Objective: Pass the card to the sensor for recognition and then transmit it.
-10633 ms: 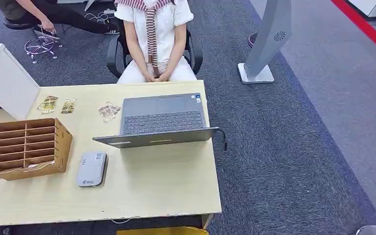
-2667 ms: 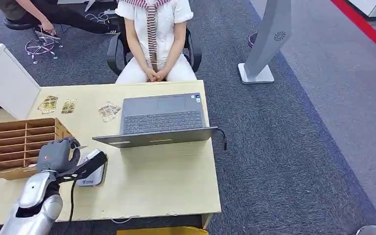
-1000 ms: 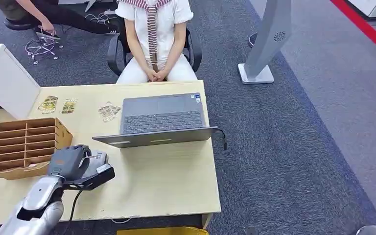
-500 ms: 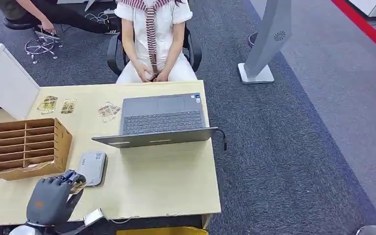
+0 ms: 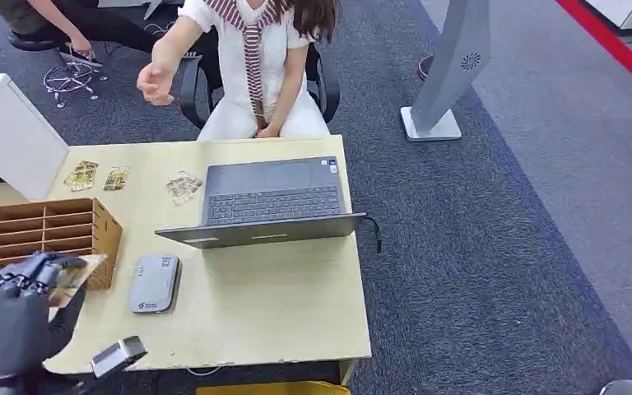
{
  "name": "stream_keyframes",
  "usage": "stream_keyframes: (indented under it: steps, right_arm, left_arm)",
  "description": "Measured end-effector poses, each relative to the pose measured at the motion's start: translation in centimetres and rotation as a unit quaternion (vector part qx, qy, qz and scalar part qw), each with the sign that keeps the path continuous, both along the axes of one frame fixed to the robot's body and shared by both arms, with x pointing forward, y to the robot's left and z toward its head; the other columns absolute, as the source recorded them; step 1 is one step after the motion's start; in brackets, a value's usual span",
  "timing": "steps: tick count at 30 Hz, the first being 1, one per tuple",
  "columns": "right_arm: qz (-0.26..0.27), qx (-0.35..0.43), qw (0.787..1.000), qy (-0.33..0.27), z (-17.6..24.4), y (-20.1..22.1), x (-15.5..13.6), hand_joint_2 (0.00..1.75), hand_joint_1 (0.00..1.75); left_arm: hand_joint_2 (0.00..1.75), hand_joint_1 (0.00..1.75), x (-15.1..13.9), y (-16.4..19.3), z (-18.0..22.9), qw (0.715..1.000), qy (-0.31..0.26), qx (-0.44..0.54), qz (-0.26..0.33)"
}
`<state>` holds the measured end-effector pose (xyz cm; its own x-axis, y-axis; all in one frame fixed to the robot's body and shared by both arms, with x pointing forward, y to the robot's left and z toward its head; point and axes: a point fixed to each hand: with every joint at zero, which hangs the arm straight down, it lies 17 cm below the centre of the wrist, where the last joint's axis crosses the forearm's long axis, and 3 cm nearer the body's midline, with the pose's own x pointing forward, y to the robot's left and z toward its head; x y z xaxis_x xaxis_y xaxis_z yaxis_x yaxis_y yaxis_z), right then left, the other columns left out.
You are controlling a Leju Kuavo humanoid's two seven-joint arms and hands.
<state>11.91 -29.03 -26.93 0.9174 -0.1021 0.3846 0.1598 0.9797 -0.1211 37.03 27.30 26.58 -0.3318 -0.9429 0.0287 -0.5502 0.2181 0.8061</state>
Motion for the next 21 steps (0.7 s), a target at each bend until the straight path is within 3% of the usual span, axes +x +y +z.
stream_keyframes:
  steps: [9,16,21]
  right_arm:
    - [0.02,0.005,1.0,0.001,0.1,0.7,1.1,0.0,0.0]
    - [0.039,0.003,0.999,0.003,0.2,1.0,1.7,0.0,0.0]
    - [0.042,0.002,0.999,0.002,0.3,1.1,1.9,0.0,0.0]
  left_arm:
    - [1.75,1.75,8.7,5.0,4.7,0.996,-0.032,0.029,0.083]
    - [1.75,1.75,14.3,8.7,4.6,0.989,-0.003,0.053,0.14]
    - [1.75,1.75,16.4,10.5,3.6,0.985,0.02,0.052,0.163]
